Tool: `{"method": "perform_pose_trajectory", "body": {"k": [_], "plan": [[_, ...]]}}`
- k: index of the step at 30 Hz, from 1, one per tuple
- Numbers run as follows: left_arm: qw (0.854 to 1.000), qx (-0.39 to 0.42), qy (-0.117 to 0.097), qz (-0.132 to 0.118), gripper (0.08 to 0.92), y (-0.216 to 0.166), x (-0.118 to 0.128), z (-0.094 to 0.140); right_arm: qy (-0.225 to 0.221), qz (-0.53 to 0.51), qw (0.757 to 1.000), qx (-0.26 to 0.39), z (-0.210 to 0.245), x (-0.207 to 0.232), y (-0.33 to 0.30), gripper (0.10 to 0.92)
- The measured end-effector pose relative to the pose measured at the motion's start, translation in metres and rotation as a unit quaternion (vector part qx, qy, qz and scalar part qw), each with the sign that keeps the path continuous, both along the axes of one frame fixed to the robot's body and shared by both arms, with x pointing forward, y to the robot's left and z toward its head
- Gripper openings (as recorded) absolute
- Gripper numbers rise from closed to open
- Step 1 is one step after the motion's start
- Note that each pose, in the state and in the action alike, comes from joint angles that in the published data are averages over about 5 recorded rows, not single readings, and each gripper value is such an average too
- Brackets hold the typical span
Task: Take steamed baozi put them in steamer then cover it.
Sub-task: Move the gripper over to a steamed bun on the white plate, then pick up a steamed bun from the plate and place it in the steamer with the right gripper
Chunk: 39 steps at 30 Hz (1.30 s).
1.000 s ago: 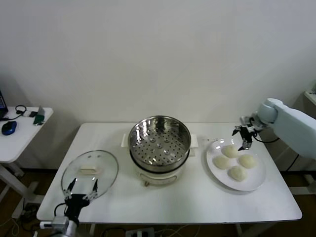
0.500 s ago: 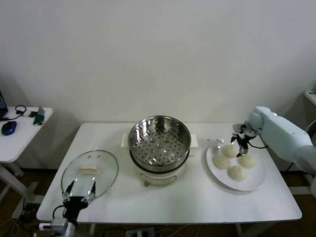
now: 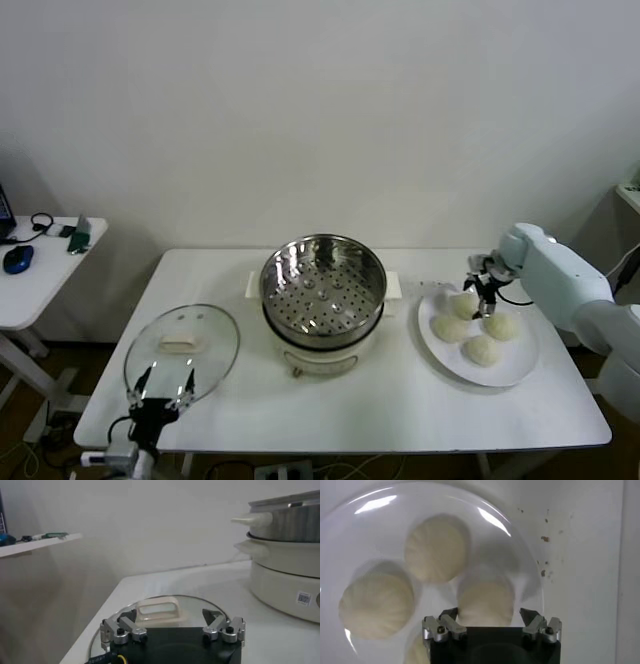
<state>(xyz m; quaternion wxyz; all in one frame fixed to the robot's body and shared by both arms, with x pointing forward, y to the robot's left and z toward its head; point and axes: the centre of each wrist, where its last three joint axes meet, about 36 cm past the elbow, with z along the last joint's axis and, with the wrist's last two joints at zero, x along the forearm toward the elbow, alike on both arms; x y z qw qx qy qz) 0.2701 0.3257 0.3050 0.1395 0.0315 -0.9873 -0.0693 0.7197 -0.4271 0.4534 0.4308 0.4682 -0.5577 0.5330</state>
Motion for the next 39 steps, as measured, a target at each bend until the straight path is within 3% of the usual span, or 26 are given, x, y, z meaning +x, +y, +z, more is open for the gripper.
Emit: {"method": "perform_pose_trajectory", "body": {"k": [15, 20, 25, 33, 39], "plan": [[1.0, 0.004, 0.003, -0.001, 0.823, 0.003, 0.0, 0.0, 0.0, 0.017, 1.0, 0.0, 0.032, 0.007, 0.001, 0.689], [1.0, 0.007, 0.003, -0.001, 0.823, 0.005, -0.001, 0.004, -0.022, 0.065, 0.998, -0.003, 0.087, 0.016, 0.017, 0.689], [1.0, 0.012, -0.003, -0.001, 0.823, 0.009, 0.0, 0.01, -0.055, 0.141, 0.988, -0.008, 0.17, 0.022, 0.056, 0.69], [1.0, 0.012, -0.011, 0.0, 0.823, 0.013, 0.0, 0.015, -0.107, 0.301, 0.947, -0.023, 0.298, 0.001, 0.153, 0.68], [1.0, 0.01, -0.014, 0.001, 0.823, 0.013, 0.0, 0.016, -0.112, 0.439, 0.89, -0.045, 0.327, -0.034, 0.241, 0.679]]}}
